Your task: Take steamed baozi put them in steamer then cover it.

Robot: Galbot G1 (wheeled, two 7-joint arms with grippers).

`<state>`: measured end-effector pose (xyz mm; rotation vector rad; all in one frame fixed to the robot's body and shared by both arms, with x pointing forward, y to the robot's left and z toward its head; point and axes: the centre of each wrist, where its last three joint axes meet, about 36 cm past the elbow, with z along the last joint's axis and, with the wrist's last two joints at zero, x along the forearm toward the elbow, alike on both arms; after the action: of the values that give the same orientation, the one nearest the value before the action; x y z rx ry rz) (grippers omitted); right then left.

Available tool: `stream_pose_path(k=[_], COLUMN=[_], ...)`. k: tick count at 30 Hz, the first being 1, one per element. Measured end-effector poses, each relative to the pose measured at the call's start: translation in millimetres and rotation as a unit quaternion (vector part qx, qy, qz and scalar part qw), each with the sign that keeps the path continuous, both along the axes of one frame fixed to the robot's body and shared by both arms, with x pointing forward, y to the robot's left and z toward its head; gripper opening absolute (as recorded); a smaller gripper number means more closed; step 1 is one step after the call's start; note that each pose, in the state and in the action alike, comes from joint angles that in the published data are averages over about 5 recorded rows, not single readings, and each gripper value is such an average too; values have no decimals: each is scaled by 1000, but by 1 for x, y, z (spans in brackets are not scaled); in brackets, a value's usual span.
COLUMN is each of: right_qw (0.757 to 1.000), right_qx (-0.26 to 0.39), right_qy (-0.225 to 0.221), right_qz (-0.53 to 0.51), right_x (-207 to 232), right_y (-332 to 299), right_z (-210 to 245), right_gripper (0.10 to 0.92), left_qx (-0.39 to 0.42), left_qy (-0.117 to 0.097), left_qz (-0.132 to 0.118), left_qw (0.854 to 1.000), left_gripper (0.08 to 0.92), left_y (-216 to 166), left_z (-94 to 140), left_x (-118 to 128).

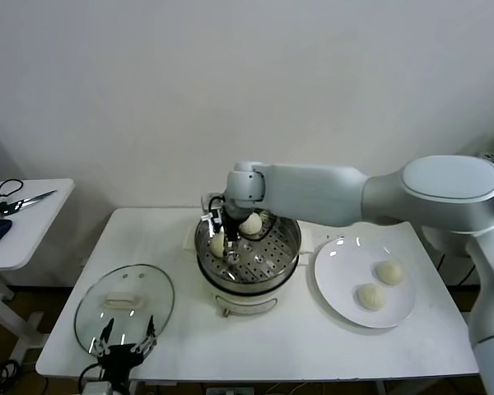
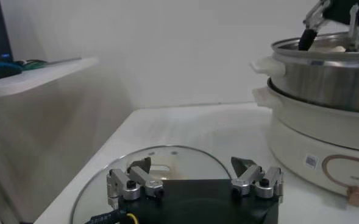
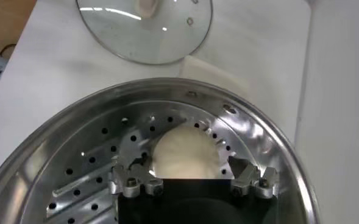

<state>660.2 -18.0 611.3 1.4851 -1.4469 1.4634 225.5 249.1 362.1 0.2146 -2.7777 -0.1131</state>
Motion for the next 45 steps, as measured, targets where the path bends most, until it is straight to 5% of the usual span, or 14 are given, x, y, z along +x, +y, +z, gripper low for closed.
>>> stream_pose_path(k=[11,22,45], right_qw=[999,994,983], right_qx=[-12,-44,-77], right_qy=[36,65,79], right_qz=[-23,-82,-149], right_x=[2,-43,-84], right_y=[-162,-315,-378], right_z=[52,-1,-133], right_gripper=[823,823,823], left_qx=[1,1,3], left_qy=[-3,0,6], left_qz=[1,-1,-4], left_qw=[1000,1000,1000], left_gripper=[823,823,823], left_y=[1,1,0], left_z=[1,-1,-4], left_x=[2,3,0])
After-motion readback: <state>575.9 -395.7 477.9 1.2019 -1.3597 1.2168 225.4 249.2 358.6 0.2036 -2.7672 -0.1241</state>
